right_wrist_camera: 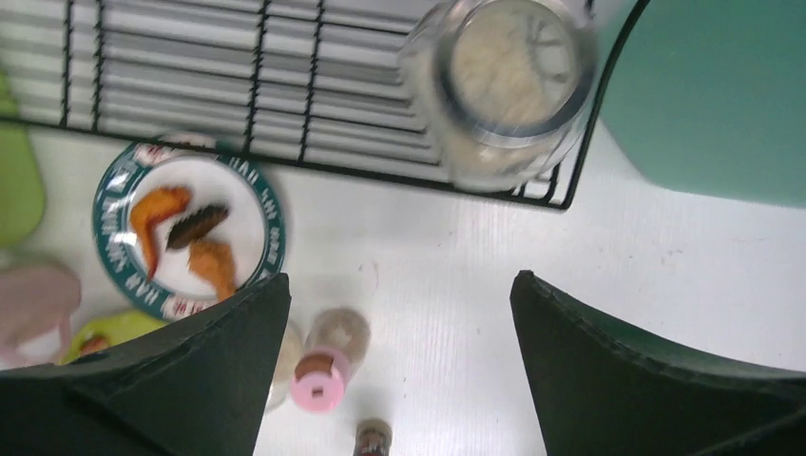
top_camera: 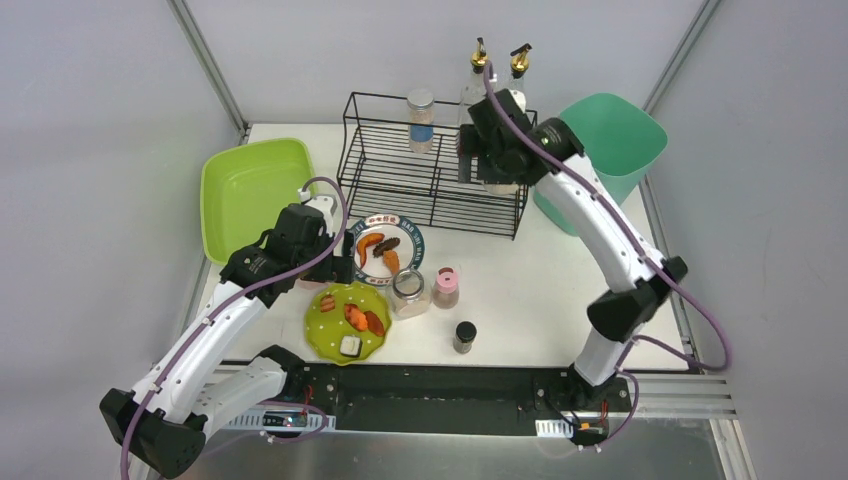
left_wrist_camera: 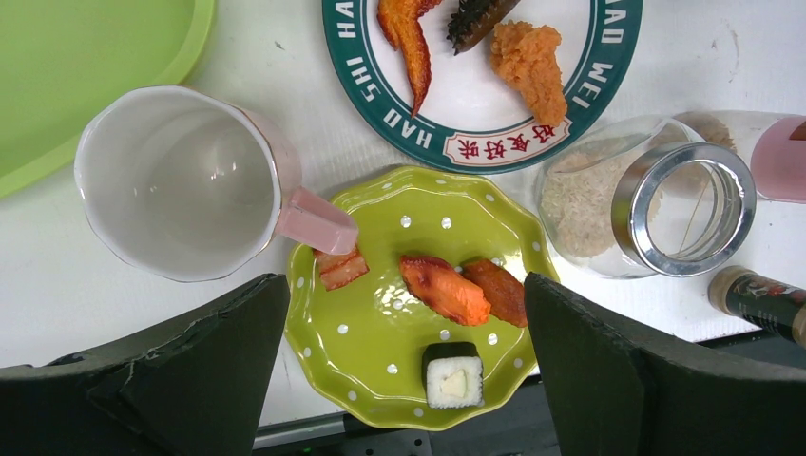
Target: Clear the kitchen counter
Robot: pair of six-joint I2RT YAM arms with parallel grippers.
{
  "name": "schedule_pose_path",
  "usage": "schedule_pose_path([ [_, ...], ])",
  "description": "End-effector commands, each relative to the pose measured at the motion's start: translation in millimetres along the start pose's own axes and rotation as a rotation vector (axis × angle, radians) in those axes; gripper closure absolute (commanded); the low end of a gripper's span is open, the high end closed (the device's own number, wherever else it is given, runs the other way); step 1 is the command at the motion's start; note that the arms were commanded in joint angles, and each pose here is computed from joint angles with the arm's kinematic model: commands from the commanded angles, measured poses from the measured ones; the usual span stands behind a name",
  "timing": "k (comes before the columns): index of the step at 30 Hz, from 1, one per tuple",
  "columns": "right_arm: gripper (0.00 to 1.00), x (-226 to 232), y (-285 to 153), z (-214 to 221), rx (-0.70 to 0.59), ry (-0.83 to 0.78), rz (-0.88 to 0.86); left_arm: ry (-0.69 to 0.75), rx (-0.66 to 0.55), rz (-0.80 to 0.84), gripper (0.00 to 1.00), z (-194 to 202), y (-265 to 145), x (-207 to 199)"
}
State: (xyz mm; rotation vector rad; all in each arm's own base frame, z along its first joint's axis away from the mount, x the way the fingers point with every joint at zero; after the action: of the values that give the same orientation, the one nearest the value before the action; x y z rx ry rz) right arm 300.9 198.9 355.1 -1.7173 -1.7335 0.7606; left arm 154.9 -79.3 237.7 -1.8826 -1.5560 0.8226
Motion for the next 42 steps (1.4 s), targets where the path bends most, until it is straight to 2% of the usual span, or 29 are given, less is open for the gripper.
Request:
schedule_pose_path([
  [1, 0.1, 3.8, -57.6, 19.0, -0.124, -0.025, -0.087, -0.002, -0.01, -0.027, 0.01, 1.7, -0.7, 3.5],
  [7, 0.09, 40.5, -69.7, 69.1, -0.035, -0.102, -0.257, -0.007, -0.03, -0.049, 0.01, 0.5, -2.8, 5.9],
  [11, 0.07, 69.2, -67.2, 94.2, 0.021, -0.192, -0.282, -0.015, -0.063, -0.081, 0.01, -1.0, -7.0, 9.6],
  [22, 0.02, 138.8, -41.7, 152.5, 0.173, -0.308, -0.352, -0.106, -0.291, -0.231, 0.01, -3.1, -38.9, 31.9],
  [29, 0.01, 152.5, -16.6, 178.6, 0.238, -0.336, -0.315, -0.133, -0.36, -0.233, 0.01, -1.8, -47.6, 35.8],
  [42, 0.01, 156.2, 19.3, 213.7, 0.318, -0.352, -0.259, -0.125, -0.348, -0.222, 0.01, -1.9, -46.0, 34.4],
])
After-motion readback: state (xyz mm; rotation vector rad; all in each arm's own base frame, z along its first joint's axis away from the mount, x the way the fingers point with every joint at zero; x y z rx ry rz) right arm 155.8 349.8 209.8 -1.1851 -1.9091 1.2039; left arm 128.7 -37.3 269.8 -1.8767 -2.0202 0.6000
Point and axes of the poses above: each gripper's point midway between its finger pads, its own y axis out along the fingers, its own x axis along the line the jaws close on, z = x × y, the point moved 9 cm from there along -y, back along the fingers, and after that the axes turned 1 degree about -y, right-handed, at the moved point
